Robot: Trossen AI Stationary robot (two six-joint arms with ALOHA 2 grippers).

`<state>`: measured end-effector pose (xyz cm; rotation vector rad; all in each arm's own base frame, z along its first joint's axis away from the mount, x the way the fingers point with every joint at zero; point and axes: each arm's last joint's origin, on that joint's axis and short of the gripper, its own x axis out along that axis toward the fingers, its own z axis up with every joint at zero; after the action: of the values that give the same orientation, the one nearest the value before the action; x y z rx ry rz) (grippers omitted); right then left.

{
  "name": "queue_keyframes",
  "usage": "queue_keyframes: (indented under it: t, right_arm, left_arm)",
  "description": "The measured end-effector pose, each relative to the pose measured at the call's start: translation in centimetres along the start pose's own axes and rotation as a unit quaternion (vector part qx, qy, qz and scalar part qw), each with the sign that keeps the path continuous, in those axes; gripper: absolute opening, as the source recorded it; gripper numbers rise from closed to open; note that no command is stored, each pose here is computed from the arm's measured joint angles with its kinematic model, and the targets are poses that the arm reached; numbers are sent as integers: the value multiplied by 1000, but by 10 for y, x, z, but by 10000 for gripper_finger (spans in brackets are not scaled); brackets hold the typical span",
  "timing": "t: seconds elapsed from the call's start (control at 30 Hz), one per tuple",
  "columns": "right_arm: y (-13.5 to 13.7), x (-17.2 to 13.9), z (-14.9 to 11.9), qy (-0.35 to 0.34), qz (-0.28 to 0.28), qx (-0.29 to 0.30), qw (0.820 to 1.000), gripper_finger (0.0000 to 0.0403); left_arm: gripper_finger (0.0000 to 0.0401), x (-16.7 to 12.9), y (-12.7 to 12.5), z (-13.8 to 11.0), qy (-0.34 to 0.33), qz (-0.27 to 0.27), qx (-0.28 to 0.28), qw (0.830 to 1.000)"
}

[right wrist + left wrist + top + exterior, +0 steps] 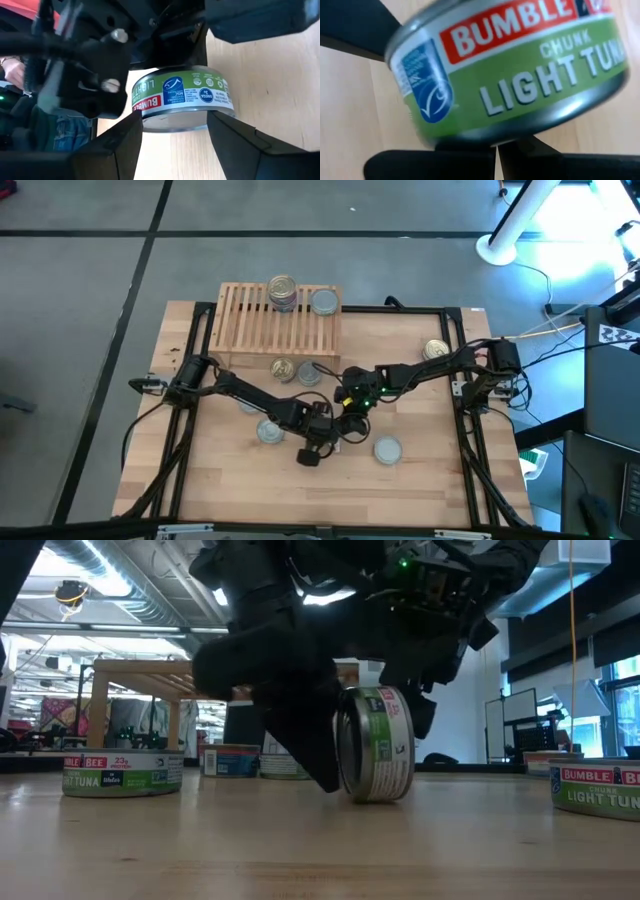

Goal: Stack canned seafood by type on shelf
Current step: Stack the green tuna can on top of the green tuna can on the shelf

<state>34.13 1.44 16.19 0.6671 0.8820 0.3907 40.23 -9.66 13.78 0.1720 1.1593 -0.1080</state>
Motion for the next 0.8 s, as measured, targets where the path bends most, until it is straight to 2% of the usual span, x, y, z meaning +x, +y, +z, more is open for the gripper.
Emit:
queue_keyframes:
  t: [0.37, 0.63, 0.8]
  right_arm:
    - [0, -5, 14, -61, 15, -35, 997, 223]
    - [-17, -20, 19, -43, 54, -14, 997, 223]
    - [-15, -47, 25, -60, 55, -71, 994, 223]
  left_arm:
    - [5, -15, -11, 4, -20, 7, 8, 1000]
    - [5, -15, -11, 5, -24, 9, 3, 1000]
    - [5, -15, -11, 5, -23, 9, 4, 1000]
